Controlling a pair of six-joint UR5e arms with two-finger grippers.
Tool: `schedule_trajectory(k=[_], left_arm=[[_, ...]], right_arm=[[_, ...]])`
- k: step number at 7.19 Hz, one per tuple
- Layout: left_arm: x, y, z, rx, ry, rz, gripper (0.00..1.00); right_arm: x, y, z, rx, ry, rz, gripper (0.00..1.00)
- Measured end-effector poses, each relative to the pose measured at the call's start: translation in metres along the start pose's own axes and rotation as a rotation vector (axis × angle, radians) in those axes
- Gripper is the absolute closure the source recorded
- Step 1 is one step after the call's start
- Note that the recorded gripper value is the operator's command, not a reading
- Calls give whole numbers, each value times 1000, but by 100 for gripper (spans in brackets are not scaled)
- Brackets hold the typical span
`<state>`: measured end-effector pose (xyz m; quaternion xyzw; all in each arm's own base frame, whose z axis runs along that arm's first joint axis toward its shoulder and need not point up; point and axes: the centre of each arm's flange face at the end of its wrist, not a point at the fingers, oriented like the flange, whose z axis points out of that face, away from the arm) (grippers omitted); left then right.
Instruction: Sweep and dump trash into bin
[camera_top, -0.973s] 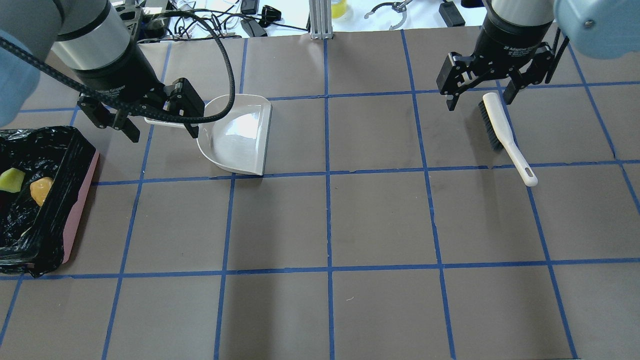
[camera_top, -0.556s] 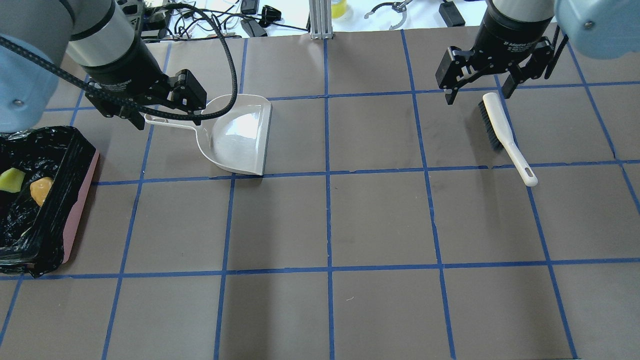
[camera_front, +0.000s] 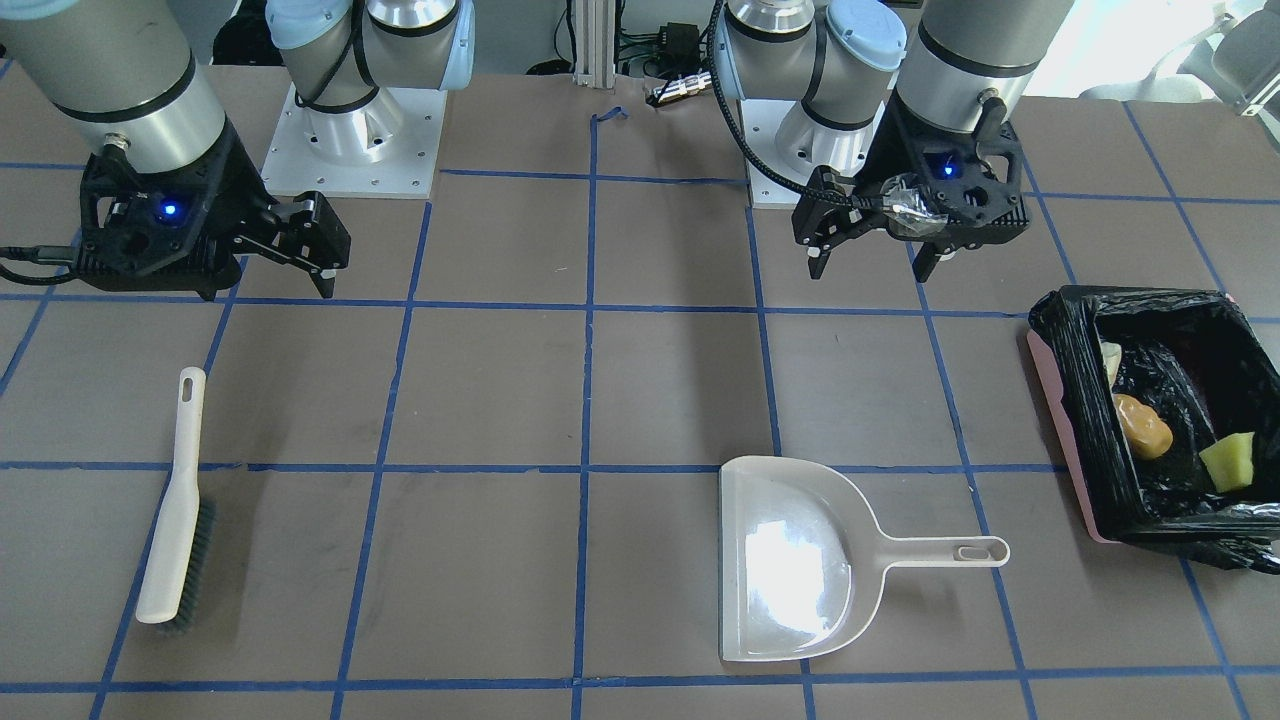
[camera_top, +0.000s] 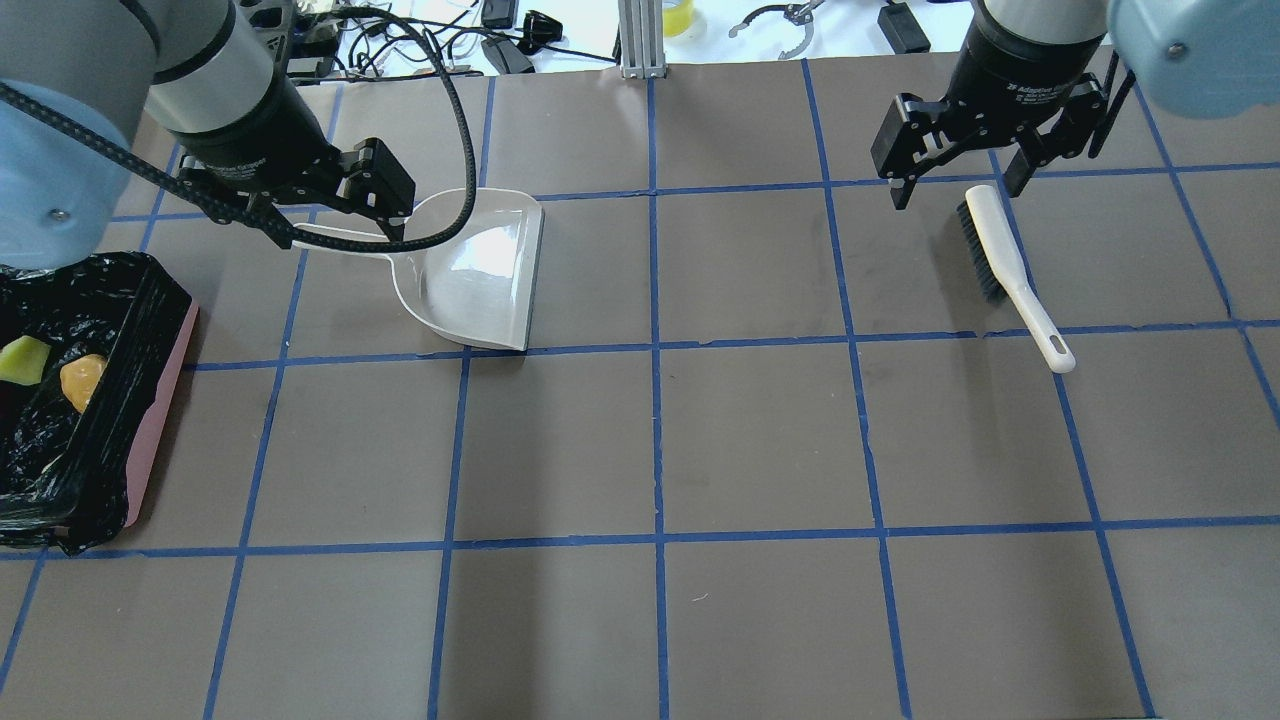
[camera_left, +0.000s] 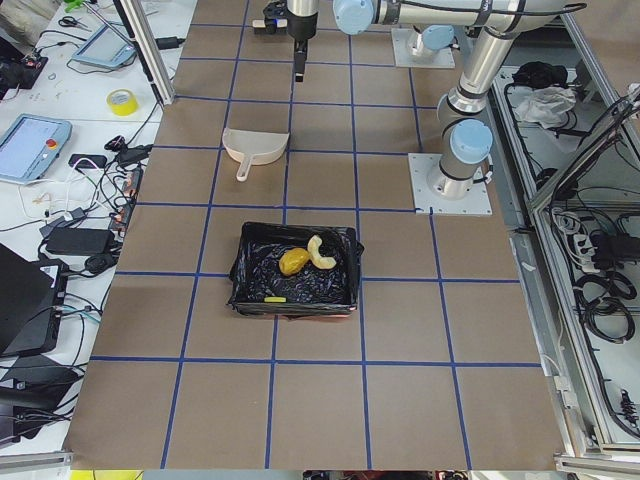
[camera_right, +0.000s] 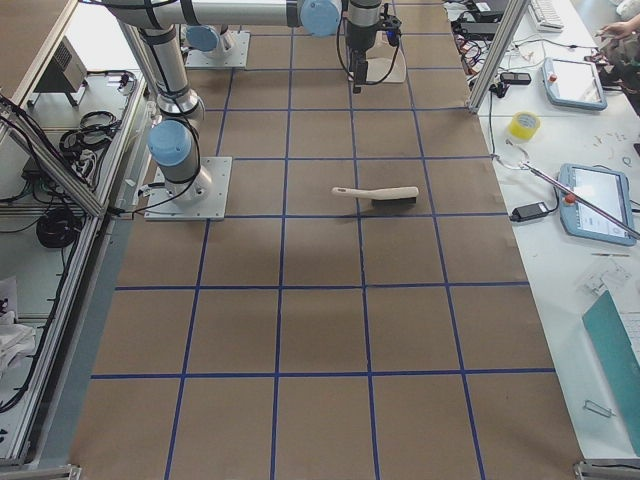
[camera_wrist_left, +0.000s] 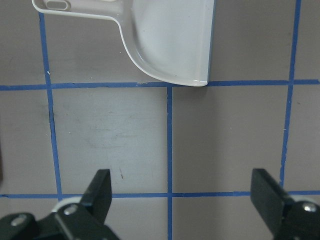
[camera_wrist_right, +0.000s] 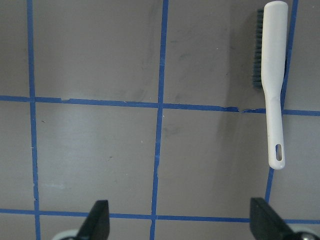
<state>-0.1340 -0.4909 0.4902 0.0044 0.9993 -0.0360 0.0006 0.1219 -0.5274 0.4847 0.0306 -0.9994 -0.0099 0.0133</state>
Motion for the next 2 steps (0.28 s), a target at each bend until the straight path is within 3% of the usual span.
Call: schedule_trajectory(k=[2], left_arm=[[1, 1, 0, -1, 2, 2, 0]], right_arm=[[0, 0, 0, 1, 1, -1, 0]])
